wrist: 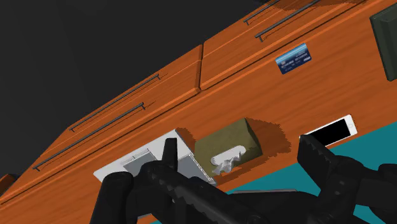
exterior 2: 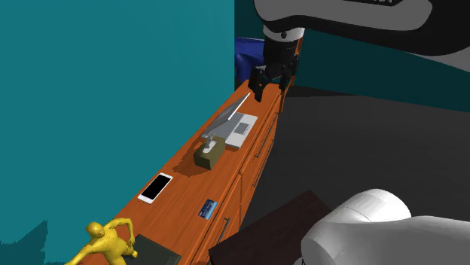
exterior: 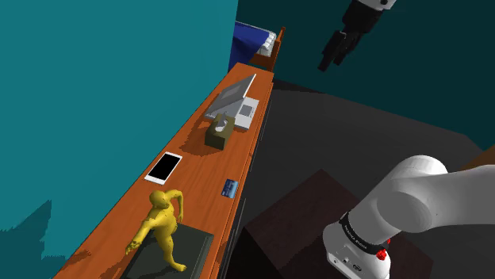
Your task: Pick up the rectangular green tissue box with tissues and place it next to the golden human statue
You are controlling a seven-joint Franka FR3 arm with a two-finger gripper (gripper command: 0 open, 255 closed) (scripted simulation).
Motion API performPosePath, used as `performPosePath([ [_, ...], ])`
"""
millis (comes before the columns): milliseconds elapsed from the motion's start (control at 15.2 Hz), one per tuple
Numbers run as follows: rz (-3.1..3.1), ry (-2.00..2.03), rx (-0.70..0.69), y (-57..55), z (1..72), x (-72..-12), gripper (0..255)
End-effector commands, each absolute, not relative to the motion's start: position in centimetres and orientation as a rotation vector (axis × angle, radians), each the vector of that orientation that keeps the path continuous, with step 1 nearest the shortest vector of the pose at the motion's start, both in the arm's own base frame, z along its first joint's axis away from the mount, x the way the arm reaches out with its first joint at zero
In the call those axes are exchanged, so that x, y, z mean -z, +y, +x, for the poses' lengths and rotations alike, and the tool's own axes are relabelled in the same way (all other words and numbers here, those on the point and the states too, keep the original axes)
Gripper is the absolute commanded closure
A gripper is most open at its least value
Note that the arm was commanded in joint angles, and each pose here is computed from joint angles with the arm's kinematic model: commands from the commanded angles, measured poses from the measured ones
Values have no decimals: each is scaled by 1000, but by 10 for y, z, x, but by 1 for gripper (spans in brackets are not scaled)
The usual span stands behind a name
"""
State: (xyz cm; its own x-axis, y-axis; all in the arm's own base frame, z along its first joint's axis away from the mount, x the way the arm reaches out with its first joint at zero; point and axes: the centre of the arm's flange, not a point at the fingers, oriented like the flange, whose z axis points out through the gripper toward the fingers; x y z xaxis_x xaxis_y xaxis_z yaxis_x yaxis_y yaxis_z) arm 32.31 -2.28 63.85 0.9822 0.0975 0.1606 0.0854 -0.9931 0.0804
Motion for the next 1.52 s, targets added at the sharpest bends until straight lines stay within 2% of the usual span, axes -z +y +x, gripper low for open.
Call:
performPosePath([
  [0,3055,141,-253,-23,323,-638,0],
  [1452,3325,159,-262,-39,513,-416,0],
])
